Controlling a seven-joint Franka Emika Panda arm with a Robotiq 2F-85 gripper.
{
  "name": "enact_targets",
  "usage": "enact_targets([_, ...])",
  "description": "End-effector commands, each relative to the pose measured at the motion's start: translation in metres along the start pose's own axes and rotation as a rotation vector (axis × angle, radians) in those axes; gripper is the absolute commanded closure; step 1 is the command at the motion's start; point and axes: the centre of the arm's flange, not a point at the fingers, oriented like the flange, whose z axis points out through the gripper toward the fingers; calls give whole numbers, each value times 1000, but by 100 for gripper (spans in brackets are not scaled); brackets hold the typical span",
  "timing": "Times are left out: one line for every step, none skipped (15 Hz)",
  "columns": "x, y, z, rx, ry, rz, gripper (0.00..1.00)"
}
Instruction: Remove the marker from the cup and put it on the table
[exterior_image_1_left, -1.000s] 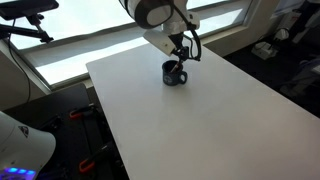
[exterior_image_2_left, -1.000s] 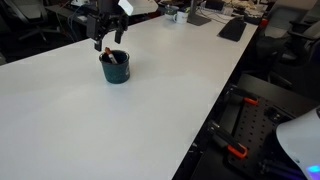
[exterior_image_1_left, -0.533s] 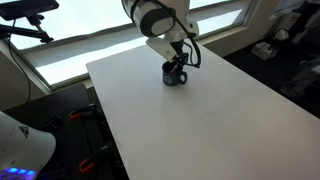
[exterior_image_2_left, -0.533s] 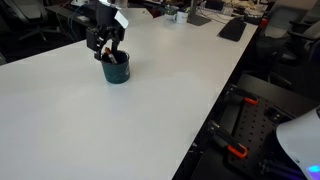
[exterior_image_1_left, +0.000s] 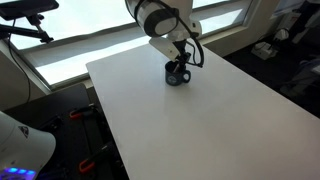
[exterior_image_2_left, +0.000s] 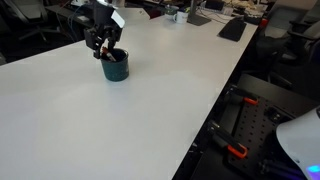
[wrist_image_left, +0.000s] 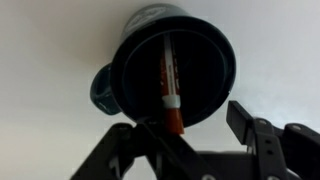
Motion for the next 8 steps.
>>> enact_targets([8,5,3,2,4,12,40])
enact_targets([9,6,3,1,4,14,58])
enact_targets([9,7,4,2,2,18,61])
enact_targets([9,7,4,2,3,20,68])
enact_targets([10,8,4,2,1,25,76])
enact_targets([10,9,4,2,1,29,84])
enact_targets([10,11,4,0,0,32,91])
enact_targets([12,12,3,-2,4,35,94])
